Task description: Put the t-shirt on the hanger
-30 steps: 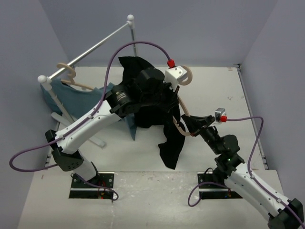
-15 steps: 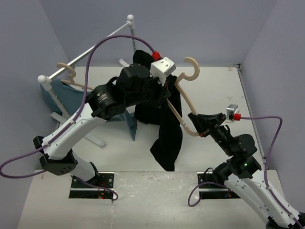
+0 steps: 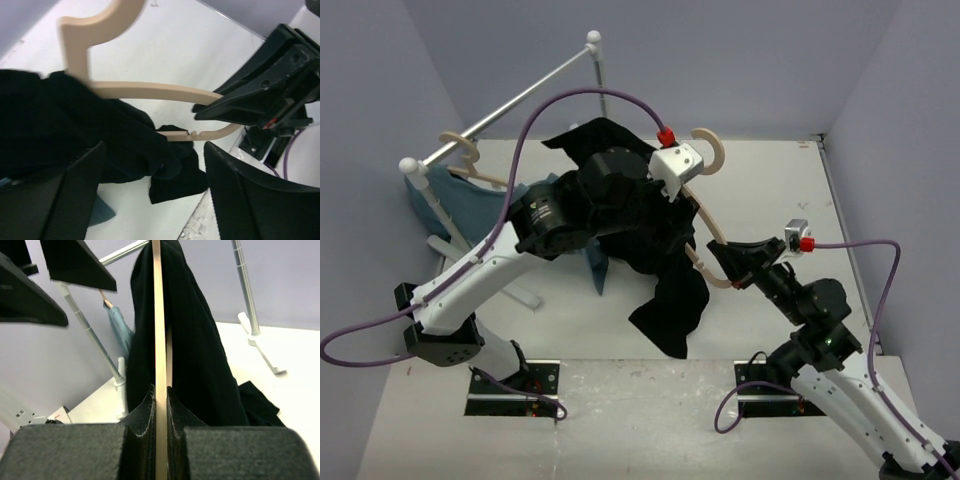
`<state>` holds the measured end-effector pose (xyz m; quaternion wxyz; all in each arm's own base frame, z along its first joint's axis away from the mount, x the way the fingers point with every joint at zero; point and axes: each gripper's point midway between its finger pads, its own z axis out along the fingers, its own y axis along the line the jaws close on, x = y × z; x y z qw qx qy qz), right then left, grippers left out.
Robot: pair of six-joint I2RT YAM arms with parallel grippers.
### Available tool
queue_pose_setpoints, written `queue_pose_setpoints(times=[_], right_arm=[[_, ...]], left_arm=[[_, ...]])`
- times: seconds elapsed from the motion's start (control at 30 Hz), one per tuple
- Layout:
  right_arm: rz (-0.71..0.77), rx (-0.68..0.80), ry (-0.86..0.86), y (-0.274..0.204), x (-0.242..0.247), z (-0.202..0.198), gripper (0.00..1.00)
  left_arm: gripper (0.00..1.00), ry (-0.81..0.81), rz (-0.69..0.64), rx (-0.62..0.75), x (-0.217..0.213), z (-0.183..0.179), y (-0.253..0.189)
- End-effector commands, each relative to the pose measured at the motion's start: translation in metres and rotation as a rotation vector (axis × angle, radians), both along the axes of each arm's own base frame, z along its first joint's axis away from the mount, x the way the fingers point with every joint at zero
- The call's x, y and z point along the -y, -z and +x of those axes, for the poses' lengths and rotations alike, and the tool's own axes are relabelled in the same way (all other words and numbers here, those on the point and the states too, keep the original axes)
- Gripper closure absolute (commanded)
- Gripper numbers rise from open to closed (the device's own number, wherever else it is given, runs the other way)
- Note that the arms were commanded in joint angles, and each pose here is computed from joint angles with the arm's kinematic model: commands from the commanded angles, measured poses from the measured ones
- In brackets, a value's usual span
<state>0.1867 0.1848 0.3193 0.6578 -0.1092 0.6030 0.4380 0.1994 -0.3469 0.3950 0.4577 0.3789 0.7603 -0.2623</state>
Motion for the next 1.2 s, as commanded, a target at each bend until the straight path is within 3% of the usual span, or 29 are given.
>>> queue_pose_setpoints(times=[0.0,0.1,0.3,0.47,0.63,0.8,0.93,0.97,1.0,1.03,1.07,1.17], right_arm=[[0.076,0.241,0.016,-0.039,0.011,-0.014,1.0],[0.072,0.282,0.012,-0.038,0.014,-0.021,1.0],[0.013,0.349,-0.009,-0.033,0.015,-0.032,1.0],[-0.077,0.413,-0.107,-0.041,0.005,-0.05,1.0],[-0.173,0.452,-0.139,-0.048,0.005,-0.06,1.0],[-0.227,0.501,-0.193,-0.063,0.007,-0.078,1.0],[-0.262,0.549,-0.239,-0.07,0.007,-0.092,1.0],[-0.266,0.556,-0.25,-0.072,0.007,-0.096,1.0],[-0.273,0.567,-0.257,-0.073,0.007,-0.098,1.0],[-0.289,0.589,-0.262,-0.075,0.007,-0.1,1.0],[-0.3,0.599,-0.274,-0.075,0.007,-0.103,1.0],[-0.341,0.611,-0.343,-0.071,0.001,-0.109,1.0]], left_arm=[[0.0,-0.393,-0.001,0.241,-0.093,0.037,-0.06],[0.0,-0.476,0.05,0.331,-0.122,0.055,-0.065],[0.0,-0.081,-0.051,0.719,-0.105,0.029,-0.117],[0.0,0.23,-0.004,0.863,-0.074,0.003,-0.113],[0.0,0.409,0.06,0.808,-0.062,-0.015,-0.096],[0.01,0.531,0.084,0.667,-0.068,-0.041,-0.058],[0.09,0.57,0.082,0.629,-0.073,-0.053,-0.045],[0.13,0.582,0.084,0.615,-0.074,-0.056,-0.041],[0.27,0.604,0.076,0.606,-0.073,-0.06,-0.04],[0.54,0.631,0.061,0.6,-0.072,-0.066,-0.04],[0.69,0.648,0.05,0.598,-0.071,-0.069,-0.04],[0.79,0.657,0.043,0.586,-0.07,-0.071,-0.038]])
